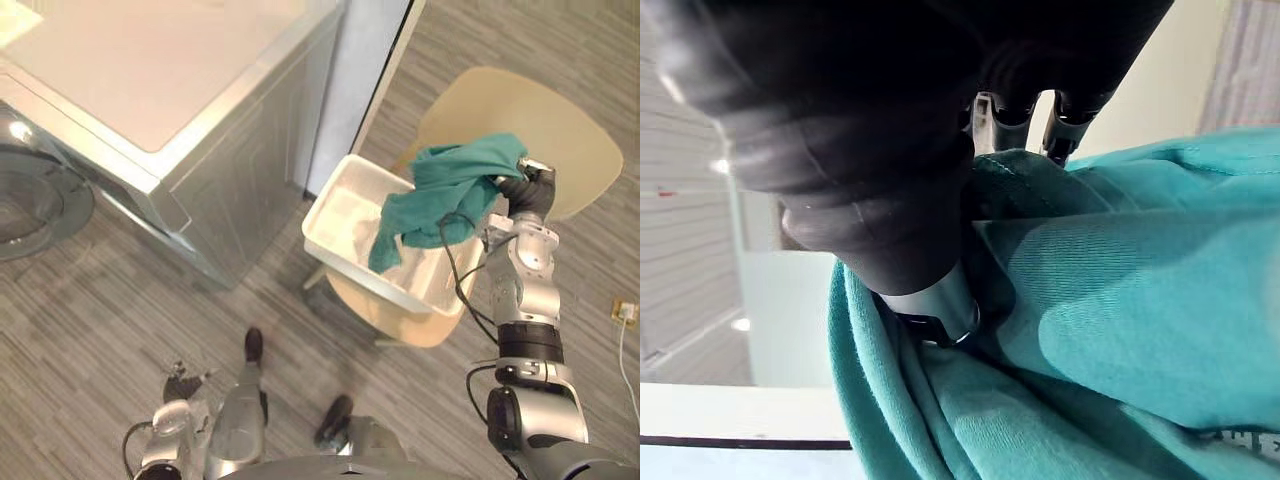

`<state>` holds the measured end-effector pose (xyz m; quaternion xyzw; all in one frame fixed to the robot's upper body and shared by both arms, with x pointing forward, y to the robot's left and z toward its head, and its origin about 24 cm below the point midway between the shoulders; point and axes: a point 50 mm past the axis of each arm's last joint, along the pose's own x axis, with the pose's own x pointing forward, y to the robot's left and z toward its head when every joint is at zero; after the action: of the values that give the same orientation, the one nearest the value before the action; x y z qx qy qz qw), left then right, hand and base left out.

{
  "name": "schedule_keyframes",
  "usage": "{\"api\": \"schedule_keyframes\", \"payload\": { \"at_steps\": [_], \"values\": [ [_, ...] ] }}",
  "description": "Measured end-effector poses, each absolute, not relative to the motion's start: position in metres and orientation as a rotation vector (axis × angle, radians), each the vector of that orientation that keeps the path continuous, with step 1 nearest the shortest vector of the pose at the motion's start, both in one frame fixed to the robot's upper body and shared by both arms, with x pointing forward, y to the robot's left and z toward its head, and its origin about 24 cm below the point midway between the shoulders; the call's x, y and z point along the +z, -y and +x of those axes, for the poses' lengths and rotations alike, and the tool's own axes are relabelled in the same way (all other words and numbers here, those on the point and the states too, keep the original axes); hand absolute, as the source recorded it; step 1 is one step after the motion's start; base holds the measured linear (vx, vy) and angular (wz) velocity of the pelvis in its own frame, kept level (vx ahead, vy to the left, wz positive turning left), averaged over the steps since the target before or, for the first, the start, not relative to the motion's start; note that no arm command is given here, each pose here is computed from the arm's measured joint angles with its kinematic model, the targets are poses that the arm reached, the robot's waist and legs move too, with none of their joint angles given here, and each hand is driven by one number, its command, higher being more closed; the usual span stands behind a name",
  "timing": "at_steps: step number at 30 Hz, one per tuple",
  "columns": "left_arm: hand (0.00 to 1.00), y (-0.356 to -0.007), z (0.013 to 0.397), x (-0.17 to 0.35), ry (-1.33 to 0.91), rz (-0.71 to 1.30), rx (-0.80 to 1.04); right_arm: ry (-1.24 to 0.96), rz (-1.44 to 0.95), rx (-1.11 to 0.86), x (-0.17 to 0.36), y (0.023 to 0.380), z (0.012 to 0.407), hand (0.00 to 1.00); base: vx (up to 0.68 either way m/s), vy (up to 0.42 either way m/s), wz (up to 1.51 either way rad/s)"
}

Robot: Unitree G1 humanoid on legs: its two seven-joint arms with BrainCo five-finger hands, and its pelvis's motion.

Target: Pick up the laundry basket with both hands and put the clothes into the washing machine.

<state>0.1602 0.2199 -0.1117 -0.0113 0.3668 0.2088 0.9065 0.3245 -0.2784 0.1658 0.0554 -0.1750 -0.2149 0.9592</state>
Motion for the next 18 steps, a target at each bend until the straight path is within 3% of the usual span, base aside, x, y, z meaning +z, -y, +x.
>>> {"api": "schedule_keyframes", "payload": {
  "at_steps": [11, 18],
  "values": [
    [0.0, -0.181, 0.231, -0.035, -0.356, -0.035, 0.238, 0.486, 0.186, -0.363, 0.203, 0.261, 0.331, 1.0, 0.02, -0.015, -0.19],
    [0.0, -0.16, 0.275, 0.008, -0.183, -0.011, 0.133, 0.568, 0.178, -0.214, 0.237, 0.227, 0.343, 1.0, -0.07, 0.008, -0.25]
  ]
}}
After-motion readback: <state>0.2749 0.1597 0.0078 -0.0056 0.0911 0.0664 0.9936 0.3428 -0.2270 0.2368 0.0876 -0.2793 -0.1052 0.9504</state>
